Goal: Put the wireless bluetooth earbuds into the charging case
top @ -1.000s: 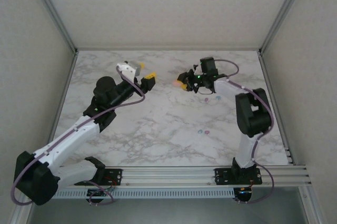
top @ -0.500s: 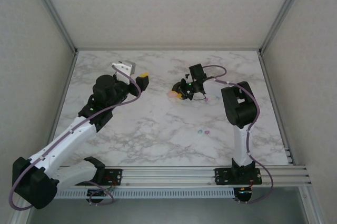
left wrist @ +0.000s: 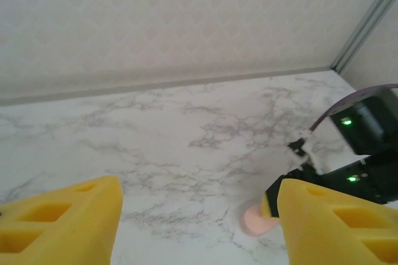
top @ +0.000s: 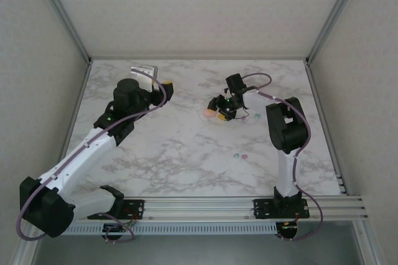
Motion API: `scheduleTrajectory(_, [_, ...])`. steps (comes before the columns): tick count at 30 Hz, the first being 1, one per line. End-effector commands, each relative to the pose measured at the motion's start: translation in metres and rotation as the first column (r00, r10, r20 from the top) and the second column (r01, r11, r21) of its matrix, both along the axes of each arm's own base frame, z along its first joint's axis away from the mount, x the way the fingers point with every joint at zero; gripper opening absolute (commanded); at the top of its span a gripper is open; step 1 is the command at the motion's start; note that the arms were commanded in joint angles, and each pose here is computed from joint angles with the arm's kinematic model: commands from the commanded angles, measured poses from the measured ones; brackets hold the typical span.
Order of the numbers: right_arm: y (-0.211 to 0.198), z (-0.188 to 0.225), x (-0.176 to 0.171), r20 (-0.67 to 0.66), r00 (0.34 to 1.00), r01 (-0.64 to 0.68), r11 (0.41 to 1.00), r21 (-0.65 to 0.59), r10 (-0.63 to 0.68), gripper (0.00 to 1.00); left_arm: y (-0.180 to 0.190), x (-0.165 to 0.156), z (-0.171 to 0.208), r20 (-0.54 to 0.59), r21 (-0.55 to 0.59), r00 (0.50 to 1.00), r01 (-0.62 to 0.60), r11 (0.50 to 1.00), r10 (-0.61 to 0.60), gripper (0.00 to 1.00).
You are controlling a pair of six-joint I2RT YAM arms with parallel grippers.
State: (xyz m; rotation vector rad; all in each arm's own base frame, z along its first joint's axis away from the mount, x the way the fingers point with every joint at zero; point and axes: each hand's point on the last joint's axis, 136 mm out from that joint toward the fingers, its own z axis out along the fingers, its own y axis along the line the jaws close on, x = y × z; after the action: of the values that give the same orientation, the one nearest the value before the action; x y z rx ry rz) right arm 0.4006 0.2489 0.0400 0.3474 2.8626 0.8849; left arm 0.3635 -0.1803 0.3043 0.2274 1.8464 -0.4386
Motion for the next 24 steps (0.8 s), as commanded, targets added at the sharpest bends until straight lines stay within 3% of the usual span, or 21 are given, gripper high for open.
scheduleTrajectory(1, [-0.019, 0.039, 0.003, 0.091, 0.996, -0.013, 0.996, -0.089, 0.021, 0.61, 0.019, 0.013, -0.005, -0.082, 0.000, 0.991, -0.103, 0.995, 0.102, 0.66])
scheduleTrajectory(5, [-0.027, 0.063, 0.000, 0.154, 0.987, -0.023, 0.992, -0.120, 0.041, 0.62, 0.052, 0.030, -0.045, -0.254, 0.095, 0.930, -0.250, 0.964, 0.266, 0.66])
scheduleTrajectory(9, [-0.031, 0.082, -0.006, 0.191, 0.980, -0.024, 0.992, -0.124, 0.047, 0.63, 0.092, 0.044, -0.099, -0.462, 0.194, 0.766, -0.403, 0.894, 0.446, 0.68])
scheduleTrajectory(12, [-0.032, 0.090, -0.011, 0.202, 0.978, -0.027, 0.993, -0.117, 0.050, 0.63, 0.117, 0.050, -0.132, -0.552, 0.259, 0.638, -0.481, 0.838, 0.537, 0.70])
scheduleTrajectory(18, [-0.032, 0.104, -0.019, 0.217, 0.974, -0.043, 0.994, -0.098, 0.063, 0.64, 0.168, 0.063, -0.172, -0.610, 0.338, 0.414, -0.636, 0.694, 0.676, 0.67])
scheduleTrajectory(21, [-0.033, 0.111, -0.021, 0.233, 0.971, -0.039, 0.995, -0.092, 0.059, 0.64, 0.194, 0.065, -0.187, -0.621, 0.400, 0.272, -0.696, 0.596, 0.735, 0.64])
scheduleTrajectory(24, [-0.034, 0.117, -0.024, 0.244, 0.968, -0.035, 0.996, -0.086, 0.055, 0.64, 0.199, 0.075, -0.202, -0.645, 0.412, 0.232, -0.697, 0.587, 0.728, 0.63])
